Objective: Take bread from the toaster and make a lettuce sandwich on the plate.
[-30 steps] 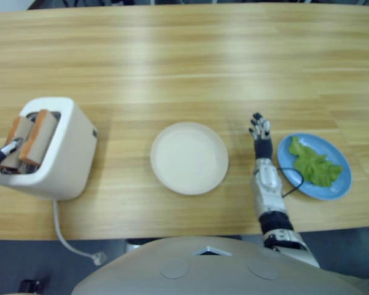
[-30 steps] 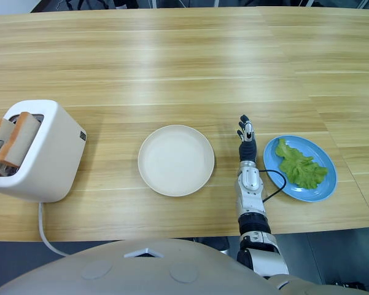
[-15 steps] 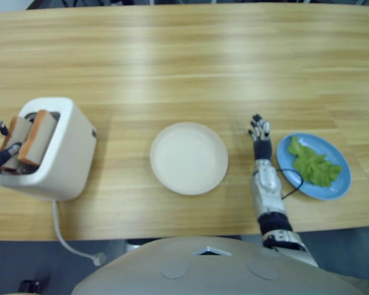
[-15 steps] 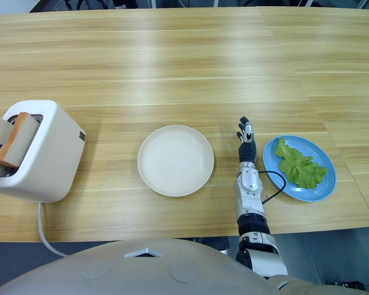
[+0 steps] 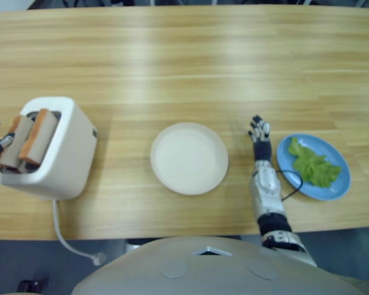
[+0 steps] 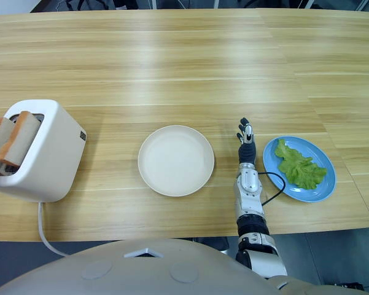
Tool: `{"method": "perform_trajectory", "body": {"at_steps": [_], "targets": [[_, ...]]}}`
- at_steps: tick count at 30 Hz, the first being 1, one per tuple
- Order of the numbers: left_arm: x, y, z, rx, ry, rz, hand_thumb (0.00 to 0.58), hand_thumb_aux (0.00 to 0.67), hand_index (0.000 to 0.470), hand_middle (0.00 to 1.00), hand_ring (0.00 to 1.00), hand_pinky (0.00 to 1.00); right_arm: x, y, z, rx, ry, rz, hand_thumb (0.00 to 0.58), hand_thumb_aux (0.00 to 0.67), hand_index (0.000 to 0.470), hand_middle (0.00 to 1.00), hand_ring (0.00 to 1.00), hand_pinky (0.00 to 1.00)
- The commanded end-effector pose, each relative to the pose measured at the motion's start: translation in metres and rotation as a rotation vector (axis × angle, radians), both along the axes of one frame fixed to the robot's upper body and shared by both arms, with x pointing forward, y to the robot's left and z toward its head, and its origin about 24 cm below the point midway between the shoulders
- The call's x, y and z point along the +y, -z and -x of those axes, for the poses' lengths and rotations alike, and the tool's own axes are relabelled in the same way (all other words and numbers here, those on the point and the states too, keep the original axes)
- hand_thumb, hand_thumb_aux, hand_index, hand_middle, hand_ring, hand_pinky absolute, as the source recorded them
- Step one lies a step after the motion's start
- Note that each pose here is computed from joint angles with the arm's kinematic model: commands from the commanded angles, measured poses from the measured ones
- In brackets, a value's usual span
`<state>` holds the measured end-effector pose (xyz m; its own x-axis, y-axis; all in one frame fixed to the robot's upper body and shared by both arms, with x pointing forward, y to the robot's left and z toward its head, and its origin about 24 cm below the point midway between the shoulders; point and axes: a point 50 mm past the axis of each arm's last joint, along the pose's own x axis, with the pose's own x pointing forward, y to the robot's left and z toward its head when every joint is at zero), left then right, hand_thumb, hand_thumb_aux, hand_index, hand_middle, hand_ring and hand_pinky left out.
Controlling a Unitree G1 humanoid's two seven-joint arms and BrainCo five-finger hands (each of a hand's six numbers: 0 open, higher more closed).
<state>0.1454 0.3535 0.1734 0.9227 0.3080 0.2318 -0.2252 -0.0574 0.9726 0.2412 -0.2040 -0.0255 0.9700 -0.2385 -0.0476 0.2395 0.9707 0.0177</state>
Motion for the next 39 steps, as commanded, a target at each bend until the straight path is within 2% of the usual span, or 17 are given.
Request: {"method": "perform_trajectory", "body": {"at_steps": [1, 2, 3, 4, 5, 6, 7, 8, 9, 12, 27, 28, 29, 31, 33, 35, 39], "targets": [[0.013, 0.013, 0.005, 0.061, -0.078, 0.054, 0.198, 0.126, 0.087, 0.93, 0.93, 0.93, -0.001, 0.008, 0.005, 0.044, 0.014, -0.009, 0.0, 0.0, 0.0, 0.0, 0.0, 0.0], [0.015, 0.015, 0.005, 0.075, -0.086, 0.059, 0.198, 0.126, 0.087, 0.93, 0.93, 0.93, -0.001, 0.008, 0.005, 0.043, 0.014, -0.009, 0.0, 0.0, 0.0, 0.0, 0.0, 0.0], [0.017, 0.017, 0.005, 0.094, -0.094, 0.057, 0.0, 0.0, 0.0, 0.77, 0.77, 0.77, -0.001, 0.008, 0.006, 0.043, 0.015, -0.009, 0.0, 0.0, 0.0, 0.0, 0.0, 0.0], [0.018, 0.02, 0.005, 0.116, -0.1, 0.06, 0.0, 0.0, 0.0, 0.77, 0.77, 0.77, -0.001, 0.007, 0.006, 0.042, 0.016, -0.008, 0.0, 0.0, 0.0, 0.0, 0.0, 0.0], [0.018, 0.022, 0.006, 0.129, -0.103, 0.062, 0.0, 0.0, 0.0, 0.59, 0.59, 0.59, -0.001, 0.007, 0.006, 0.042, 0.016, -0.008, 0.0, 0.0, 0.0, 0.0, 0.0, 0.0], [0.019, 0.028, 0.006, 0.173, -0.104, 0.08, 0.0, 0.0, 0.0, 0.59, 0.59, 0.59, -0.001, 0.007, 0.006, 0.041, 0.016, -0.008, 0.0, 0.0, 0.0, 0.0, 0.0, 0.0], [0.018, 0.032, 0.006, 0.206, -0.104, 0.094, 0.0, 0.0, 0.0, 0.45, 0.45, 0.45, -0.001, 0.007, 0.006, 0.041, 0.015, -0.008, 0.0, 0.0, 0.0, 0.0, 0.0, 0.0], [0.018, 0.035, 0.007, 0.235, -0.103, 0.107, 0.0, 0.0, 0.0, 0.45, 0.45, 0.45, -0.001, 0.007, 0.006, 0.041, 0.015, -0.008, 0.0, 0.0, 0.0, 0.0, 0.0, 0.0], [0.017, 0.037, 0.008, 0.269, -0.102, 0.111, 0.0, 0.0, 0.0, 0.13, 0.13, 0.13, -0.001, 0.007, 0.006, 0.042, 0.014, -0.008, 0.0, 0.0, 0.0, 0.0, 0.0, 0.0], [0.013, 0.034, 0.009, 0.315, -0.09, 0.1, 0.0, 0.0, 0.0, 0.04, 0.04, 0.04, -0.002, 0.007, 0.007, 0.042, 0.019, -0.007, 0.0, 0.0, 0.0, 0.0, 0.0, 0.0], [0.015, 0.027, 0.022, 0.482, -0.12, 0.152, 0.0, 0.0, 0.0, 0.0, 0.0, 0.0, 0.0, 0.008, 0.011, 0.043, 0.032, -0.016, 0.0, 0.0, 0.0, 0.0, 0.0, 0.0], [0.016, 0.025, 0.022, 0.476, -0.123, 0.139, 0.027, 0.016, 0.011, 0.0, 0.0, 0.0, 0.001, 0.008, 0.012, 0.044, 0.033, -0.017, 0.0, 0.0, 0.0, 0.0, 0.0, 0.0], [0.017, 0.022, 0.021, 0.469, -0.124, 0.131, 0.152, 0.095, 0.065, 0.0, 0.0, 0.0, 0.001, 0.008, 0.012, 0.045, 0.034, -0.017, 0.0, 0.0, 0.0, 0.0, 0.0, 0.0], [0.019, 0.019, 0.02, 0.46, -0.131, 0.112, 0.443, 0.344, 0.236, 0.0, 0.0, 0.0, 0.001, 0.009, 0.012, 0.047, 0.034, -0.019, 0.0, 0.0, 0.0, 0.0, 0.0, 0.0], [0.019, 0.019, 0.02, 0.449, -0.13, 0.113, 0.52, 0.455, 0.312, 0.0, 0.0, 0.0, 0.002, 0.009, 0.012, 0.048, 0.032, -0.02, 0.0, 0.0, 0.0, 0.0, 0.0, 0.0], [0.018, 0.017, 0.019, 0.422, -0.125, 0.11, 0.58, 0.67, 0.46, 0.0, 0.0, 0.0, 0.002, 0.009, 0.012, 0.049, 0.03, -0.02, 0.0, 0.0, 0.0, 0.0, 0.0, 0.0], [0.016, 0.009, 0.015, 0.351, -0.111, 0.086, 0.58, 0.67, 0.46, 0.0, 0.0, 0.0, 0.002, 0.01, 0.012, 0.051, 0.033, -0.019, 0.0, 0.0, 0.0, 0.0, 0.0, 0.0]]}}
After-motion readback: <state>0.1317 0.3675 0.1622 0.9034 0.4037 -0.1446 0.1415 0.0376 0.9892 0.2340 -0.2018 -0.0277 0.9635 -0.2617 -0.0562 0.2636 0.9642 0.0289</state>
